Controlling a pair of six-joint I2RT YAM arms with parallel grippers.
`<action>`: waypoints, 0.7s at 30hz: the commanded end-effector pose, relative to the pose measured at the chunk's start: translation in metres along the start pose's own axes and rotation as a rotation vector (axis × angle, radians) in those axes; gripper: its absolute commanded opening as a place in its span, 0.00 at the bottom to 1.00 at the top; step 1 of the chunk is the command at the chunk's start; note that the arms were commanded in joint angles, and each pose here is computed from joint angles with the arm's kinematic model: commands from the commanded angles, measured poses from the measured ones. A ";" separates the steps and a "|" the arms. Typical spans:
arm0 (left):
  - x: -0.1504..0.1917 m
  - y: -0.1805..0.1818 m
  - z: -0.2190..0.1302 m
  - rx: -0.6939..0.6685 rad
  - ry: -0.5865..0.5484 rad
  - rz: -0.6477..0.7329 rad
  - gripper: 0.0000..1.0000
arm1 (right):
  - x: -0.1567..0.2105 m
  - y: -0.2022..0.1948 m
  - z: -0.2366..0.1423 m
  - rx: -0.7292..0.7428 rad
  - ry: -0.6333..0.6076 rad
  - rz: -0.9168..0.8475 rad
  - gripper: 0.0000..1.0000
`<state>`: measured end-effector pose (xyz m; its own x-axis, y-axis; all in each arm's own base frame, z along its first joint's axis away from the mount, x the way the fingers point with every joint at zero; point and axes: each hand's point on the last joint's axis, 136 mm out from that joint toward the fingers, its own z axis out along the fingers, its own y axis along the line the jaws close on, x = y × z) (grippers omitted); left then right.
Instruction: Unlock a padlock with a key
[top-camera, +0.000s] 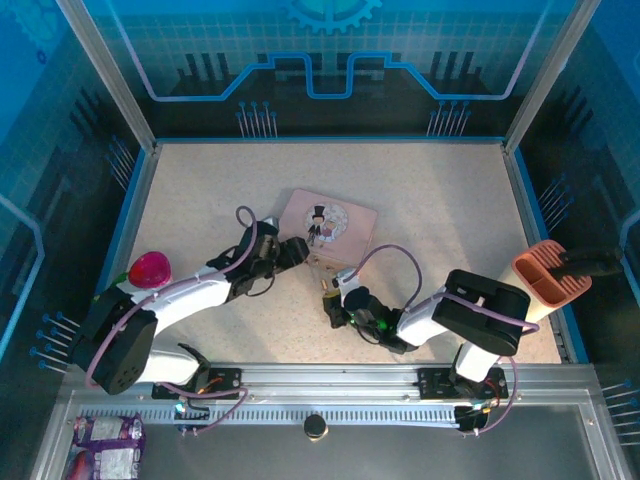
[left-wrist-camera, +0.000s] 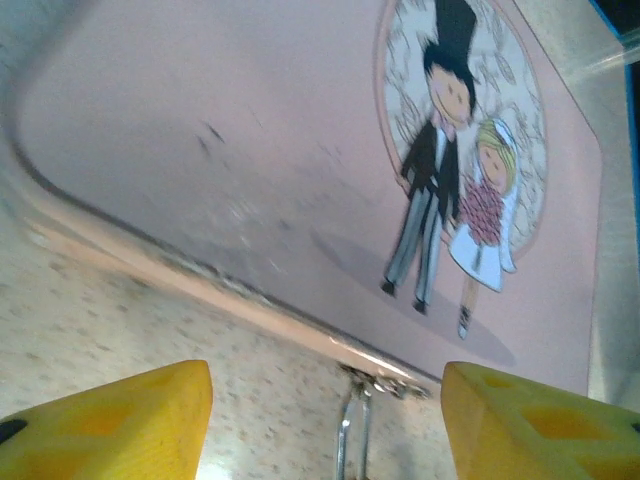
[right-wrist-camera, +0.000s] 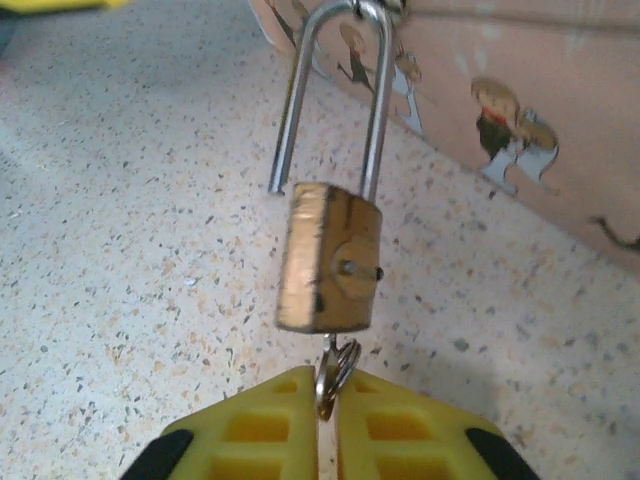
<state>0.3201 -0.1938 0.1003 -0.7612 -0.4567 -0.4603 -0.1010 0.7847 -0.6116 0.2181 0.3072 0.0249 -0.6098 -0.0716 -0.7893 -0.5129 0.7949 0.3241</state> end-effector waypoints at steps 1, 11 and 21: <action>-0.022 0.015 -0.013 -0.100 -0.046 0.122 0.66 | 0.007 0.004 0.005 -0.050 0.036 0.044 0.18; -0.063 0.023 -0.018 -0.090 -0.112 0.186 0.70 | -0.002 -0.007 0.005 -0.114 -0.003 0.201 0.30; -0.077 0.013 0.000 -0.065 -0.094 0.238 0.72 | -0.024 -0.010 0.015 -0.020 0.114 0.271 0.44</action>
<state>0.3668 -0.1431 0.1178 -0.7153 -0.3251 -0.6186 -0.0243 0.8963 -0.4429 0.2442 0.3123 0.0371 -0.7353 0.0961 -0.6709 -0.3942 0.7446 0.5387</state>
